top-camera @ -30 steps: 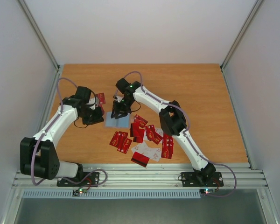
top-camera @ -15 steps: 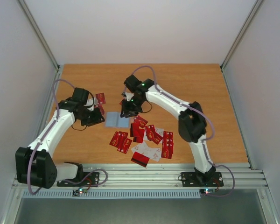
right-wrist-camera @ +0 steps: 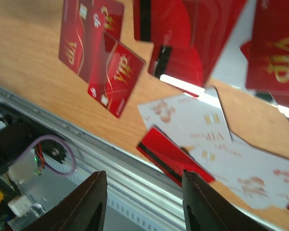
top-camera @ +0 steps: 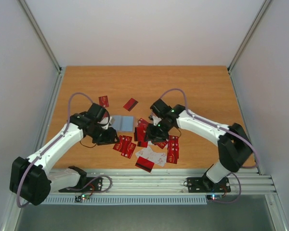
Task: Put the credit cards into the card holder
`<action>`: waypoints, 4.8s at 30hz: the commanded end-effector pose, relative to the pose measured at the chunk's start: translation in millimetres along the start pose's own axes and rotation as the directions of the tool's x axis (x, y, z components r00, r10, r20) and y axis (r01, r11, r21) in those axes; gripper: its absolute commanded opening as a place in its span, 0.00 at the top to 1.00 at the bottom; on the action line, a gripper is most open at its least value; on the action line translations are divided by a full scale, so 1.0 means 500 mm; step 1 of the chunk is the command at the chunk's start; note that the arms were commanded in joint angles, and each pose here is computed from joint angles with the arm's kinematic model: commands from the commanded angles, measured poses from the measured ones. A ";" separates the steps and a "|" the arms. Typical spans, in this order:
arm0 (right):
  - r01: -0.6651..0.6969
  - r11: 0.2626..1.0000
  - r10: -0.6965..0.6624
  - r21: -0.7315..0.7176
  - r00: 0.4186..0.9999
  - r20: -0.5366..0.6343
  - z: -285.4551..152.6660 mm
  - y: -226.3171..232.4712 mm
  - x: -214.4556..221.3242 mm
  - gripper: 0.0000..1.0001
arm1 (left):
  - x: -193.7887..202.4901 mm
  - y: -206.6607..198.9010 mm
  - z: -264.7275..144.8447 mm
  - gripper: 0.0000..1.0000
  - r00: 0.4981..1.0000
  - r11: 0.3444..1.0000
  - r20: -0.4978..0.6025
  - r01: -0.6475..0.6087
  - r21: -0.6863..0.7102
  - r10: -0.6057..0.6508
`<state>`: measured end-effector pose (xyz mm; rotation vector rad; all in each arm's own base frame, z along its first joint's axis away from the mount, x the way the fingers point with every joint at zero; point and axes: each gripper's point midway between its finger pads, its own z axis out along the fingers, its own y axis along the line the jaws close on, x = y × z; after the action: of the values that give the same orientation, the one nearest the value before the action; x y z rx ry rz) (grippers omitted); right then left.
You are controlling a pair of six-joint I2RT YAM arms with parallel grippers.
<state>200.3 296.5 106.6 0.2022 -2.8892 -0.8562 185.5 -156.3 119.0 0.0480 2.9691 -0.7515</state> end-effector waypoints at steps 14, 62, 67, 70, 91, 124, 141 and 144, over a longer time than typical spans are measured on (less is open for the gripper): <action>-0.192 0.975 0.189 0.107 0.981 0.041 0.088 -0.045 0.215 0.29 | 0.073 -0.119 0.091 0.64 0.972 0.977 -0.179 -0.120 0.176 0.151; -0.018 0.952 0.075 -0.307 0.982 0.176 0.148 -0.041 0.205 0.55 | 0.171 -0.067 0.324 0.76 0.916 0.987 -0.373 -0.116 0.110 0.149; 0.021 0.948 0.050 -0.317 0.976 0.213 0.121 -0.021 0.198 0.63 | 0.175 -0.069 0.319 0.76 0.923 0.987 -0.359 -0.096 0.130 0.137; 0.041 0.948 0.036 -0.316 0.972 0.234 0.104 -0.012 0.196 0.65 | 0.177 -0.073 0.317 0.76 0.928 0.986 -0.351 -0.074 0.146 0.122; 0.082 0.963 -0.008 -0.256 0.961 0.278 0.095 0.003 0.172 0.74 | 0.161 -0.103 0.307 0.76 0.941 0.981 -0.321 -0.047 0.187 0.107; 0.517 0.842 -0.502 -0.157 0.856 0.125 -0.071 0.089 0.197 0.99 | 0.082 -0.246 -0.097 0.45 0.851 0.784 0.145 -0.522 0.336 0.504; 0.817 0.526 -0.822 -0.236 0.559 0.104 -0.177 0.142 0.274 0.99 | 0.146 -0.319 -0.173 0.48 0.723 0.584 0.069 -0.607 0.539 0.687; 0.828 0.499 -0.838 -0.255 0.536 0.105 -0.186 0.154 0.276 0.99 | 0.149 -0.327 -0.165 0.49 0.719 0.570 0.066 -0.601 0.560 0.692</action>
<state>77.2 288.2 213.7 1.5110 -2.5582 -1.2441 106.2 -252.5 254.2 1.1465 2.4630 -1.3598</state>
